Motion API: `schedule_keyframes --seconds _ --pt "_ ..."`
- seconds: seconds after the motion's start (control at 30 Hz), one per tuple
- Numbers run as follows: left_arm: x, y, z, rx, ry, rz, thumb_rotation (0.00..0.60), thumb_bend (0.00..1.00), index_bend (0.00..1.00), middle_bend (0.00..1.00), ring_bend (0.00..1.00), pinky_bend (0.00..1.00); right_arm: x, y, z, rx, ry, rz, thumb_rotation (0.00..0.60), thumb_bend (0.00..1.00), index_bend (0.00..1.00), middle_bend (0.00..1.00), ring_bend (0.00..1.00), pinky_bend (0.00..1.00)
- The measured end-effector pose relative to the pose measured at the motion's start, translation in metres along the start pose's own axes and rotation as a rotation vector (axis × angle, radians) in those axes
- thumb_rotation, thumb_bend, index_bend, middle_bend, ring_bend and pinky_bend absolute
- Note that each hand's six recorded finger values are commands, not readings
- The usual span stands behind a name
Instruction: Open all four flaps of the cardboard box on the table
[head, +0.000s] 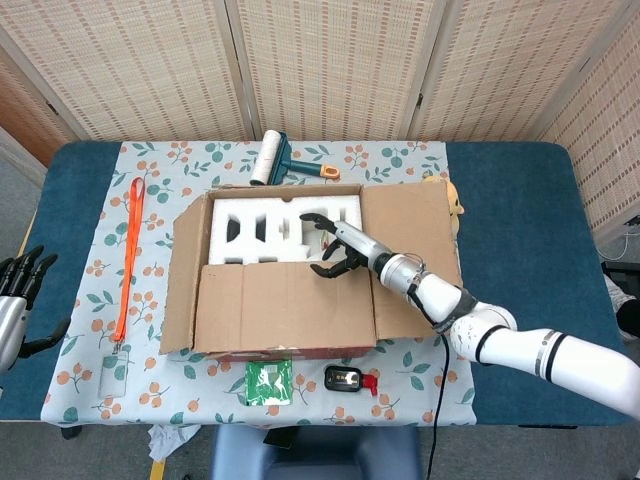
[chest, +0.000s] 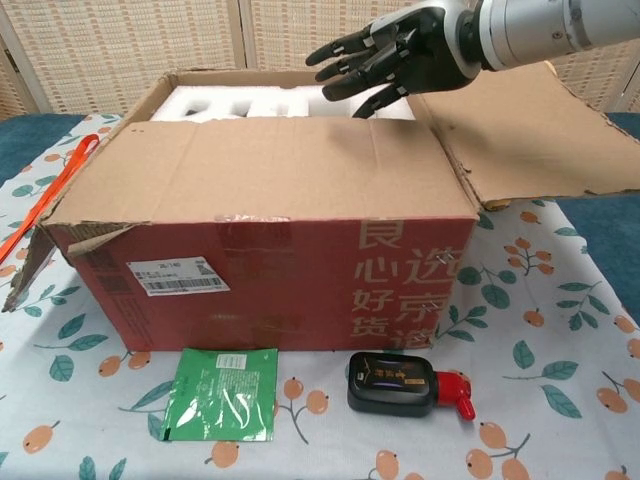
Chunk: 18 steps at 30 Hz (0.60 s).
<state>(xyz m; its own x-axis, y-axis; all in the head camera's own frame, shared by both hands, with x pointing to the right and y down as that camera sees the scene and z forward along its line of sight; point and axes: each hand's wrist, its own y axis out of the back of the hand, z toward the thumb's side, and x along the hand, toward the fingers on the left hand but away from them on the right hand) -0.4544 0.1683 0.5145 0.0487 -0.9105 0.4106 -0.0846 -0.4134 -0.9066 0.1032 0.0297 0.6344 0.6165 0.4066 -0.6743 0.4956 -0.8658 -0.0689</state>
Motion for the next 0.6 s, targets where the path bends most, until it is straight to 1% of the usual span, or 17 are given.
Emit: schedule_keyframes --seconds 0.23,0.6 --pt "0.0 -0.001 0.004 0.01 0.003 -0.001 0.6 0.38 0.0 0.0 0.0 0.0 0.013 0.001 0.008 -0.006 0.025 -0.002 0.6 0.46 0.0 0.0 0.0 0.49" --pt "0.0 -0.003 0.009 0.024 0.004 -0.004 0.6 0.38 0.0 0.0 0.0 0.0 0.026 -0.001 0.011 -0.019 0.04 0.004 0.6 0.46 0.0 0.0 0.0 0.49"
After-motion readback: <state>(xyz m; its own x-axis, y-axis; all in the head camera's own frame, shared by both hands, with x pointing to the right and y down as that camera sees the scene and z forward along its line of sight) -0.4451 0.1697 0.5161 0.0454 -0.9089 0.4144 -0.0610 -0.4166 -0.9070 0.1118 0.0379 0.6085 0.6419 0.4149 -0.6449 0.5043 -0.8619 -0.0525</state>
